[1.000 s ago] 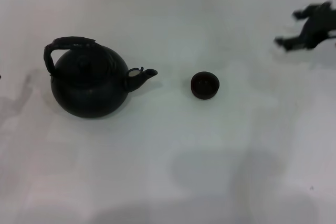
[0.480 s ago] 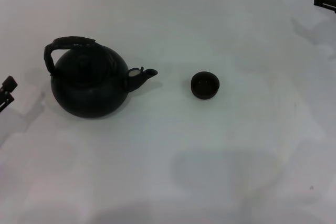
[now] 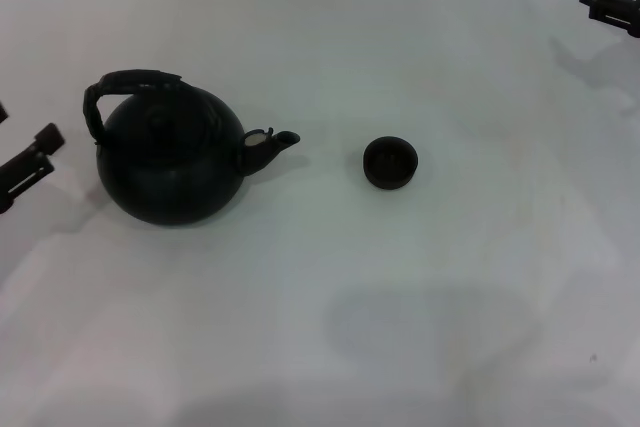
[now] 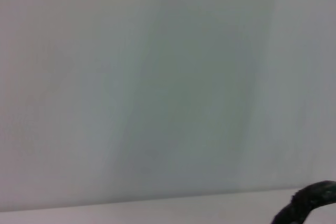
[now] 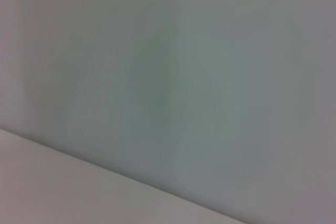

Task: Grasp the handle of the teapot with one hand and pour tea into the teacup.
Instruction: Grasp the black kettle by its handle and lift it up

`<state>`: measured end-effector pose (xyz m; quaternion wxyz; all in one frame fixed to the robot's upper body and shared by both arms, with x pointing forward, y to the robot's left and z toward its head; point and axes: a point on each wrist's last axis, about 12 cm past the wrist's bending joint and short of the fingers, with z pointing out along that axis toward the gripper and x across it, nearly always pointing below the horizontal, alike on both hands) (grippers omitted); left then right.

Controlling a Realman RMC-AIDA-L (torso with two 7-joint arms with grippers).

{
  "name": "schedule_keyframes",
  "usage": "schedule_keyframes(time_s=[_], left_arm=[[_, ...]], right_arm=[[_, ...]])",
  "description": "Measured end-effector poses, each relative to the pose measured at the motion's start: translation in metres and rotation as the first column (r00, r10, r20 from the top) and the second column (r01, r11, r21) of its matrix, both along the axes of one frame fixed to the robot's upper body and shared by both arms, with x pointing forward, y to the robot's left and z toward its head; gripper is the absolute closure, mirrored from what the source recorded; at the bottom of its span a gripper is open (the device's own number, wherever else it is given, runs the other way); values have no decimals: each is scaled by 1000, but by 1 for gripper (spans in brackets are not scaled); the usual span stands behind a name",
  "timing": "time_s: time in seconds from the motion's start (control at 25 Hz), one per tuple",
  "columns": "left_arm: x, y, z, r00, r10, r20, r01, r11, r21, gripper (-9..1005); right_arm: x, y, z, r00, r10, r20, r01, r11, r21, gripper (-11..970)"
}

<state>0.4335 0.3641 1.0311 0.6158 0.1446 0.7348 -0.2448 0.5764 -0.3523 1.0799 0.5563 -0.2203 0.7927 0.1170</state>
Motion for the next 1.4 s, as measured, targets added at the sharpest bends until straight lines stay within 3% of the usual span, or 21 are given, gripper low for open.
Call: schedule_keyframes(time_s=[0.36, 1.16, 1.4], left_arm=[[23, -12, 6, 992, -111, -56, 112, 994, 14, 162], [41, -15, -1, 994, -36, -106, 38, 999, 21, 216], [44, -13, 2, 997, 7, -78, -8, 1000, -19, 442]], right_arm=[[0, -1, 0, 1000, -7, -1, 7, 1000, 1, 102], [-1, 3, -4, 1000, 9, -13, -9, 1000, 2, 103], [-2, 4, -6, 1000, 10, -21, -10, 1000, 6, 105]])
